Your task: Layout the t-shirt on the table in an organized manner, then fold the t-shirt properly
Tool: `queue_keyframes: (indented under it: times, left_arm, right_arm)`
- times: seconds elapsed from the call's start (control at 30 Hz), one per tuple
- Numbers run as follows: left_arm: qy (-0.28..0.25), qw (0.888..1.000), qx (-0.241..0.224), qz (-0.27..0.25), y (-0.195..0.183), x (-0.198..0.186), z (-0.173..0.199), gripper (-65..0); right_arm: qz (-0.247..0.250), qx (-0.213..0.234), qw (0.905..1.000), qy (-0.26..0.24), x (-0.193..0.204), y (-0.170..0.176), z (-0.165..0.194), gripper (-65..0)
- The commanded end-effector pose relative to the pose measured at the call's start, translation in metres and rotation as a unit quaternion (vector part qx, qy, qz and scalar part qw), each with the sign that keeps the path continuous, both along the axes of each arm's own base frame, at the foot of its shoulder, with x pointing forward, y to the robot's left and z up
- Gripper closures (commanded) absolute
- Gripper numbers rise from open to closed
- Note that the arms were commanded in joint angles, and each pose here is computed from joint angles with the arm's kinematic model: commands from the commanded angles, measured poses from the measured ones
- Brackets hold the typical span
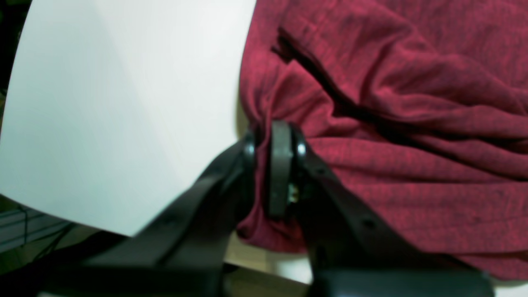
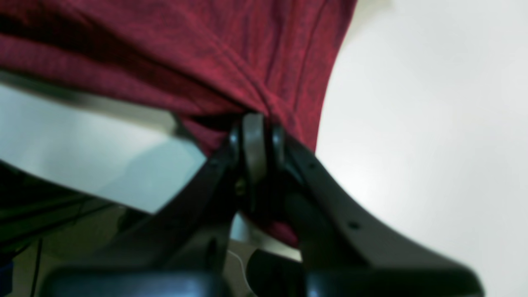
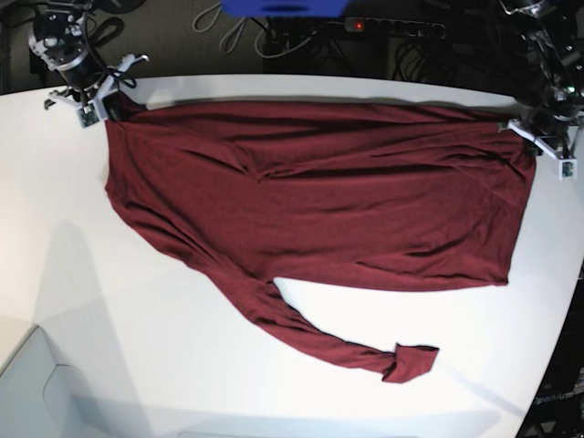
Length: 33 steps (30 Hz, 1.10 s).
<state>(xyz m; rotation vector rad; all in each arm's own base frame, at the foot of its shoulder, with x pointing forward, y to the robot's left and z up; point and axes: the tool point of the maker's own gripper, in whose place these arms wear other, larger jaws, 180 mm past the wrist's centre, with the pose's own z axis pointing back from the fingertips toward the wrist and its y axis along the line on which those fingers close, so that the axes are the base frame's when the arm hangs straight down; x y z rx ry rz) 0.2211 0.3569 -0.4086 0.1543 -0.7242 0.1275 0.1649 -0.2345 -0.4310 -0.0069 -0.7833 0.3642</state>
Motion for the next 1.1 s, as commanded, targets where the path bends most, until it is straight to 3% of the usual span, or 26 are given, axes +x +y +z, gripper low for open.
queue_keyframes:
  times: [0.0, 0.1, 0.27, 0.37, 0.67, 0.83, 1.07]
  left_arm:
    - [-0.017, 1.0, 0.015, 0.0, 0.009, 0.007, 0.013, -0.6]
    - [-0.016, 1.0, 0.015, 0.0, 0.009, 0.007, 0.013, -9.6]
    - [-0.021, 1.0, 0.016, -0.002, 0.008, 0.009, 0.015, -34.9]
    - [-0.022, 1.0, 0.014, -0.001, 0.007, 0.009, 0.015, -43.1]
    - [-0.055, 0.998, 0.009, 0.043, 0.027, 0.009, 0.03, -43.9]
    - [-0.106, 0.99, -0.013, 0.09, 0.046, 0.008, 0.049, -43.9]
    - [-0.156, 0.983, -0.022, 0.098, 0.051, 0.031, 0.071, -43.9]
  right_arm:
    - [0.002, -0.017, 0.9997, 0.018, -0.007, -0.008, -0.003, -1.9]
    - [0.003, -0.019, 0.9997, 0.016, -0.006, -0.008, -0.001, -9.7]
    - [0.015, -0.03, 0.9993, -0.013, 0.005, -0.003, 0.019, -23.2]
    - [0.02, -0.034, 0.9987, -0.033, 0.013, 0.003, 0.033, -28.4]
    - [0.003, -0.051, 0.995, -0.086, 0.026, 0.0, 0.069, -37.7]
    - [0.005, -0.055, 0.9936, -0.098, 0.03, 0.002, 0.078, -38.3]
    - [0.006, -0.057, 0.9914, -0.118, 0.042, 0.002, 0.087, -38.2]
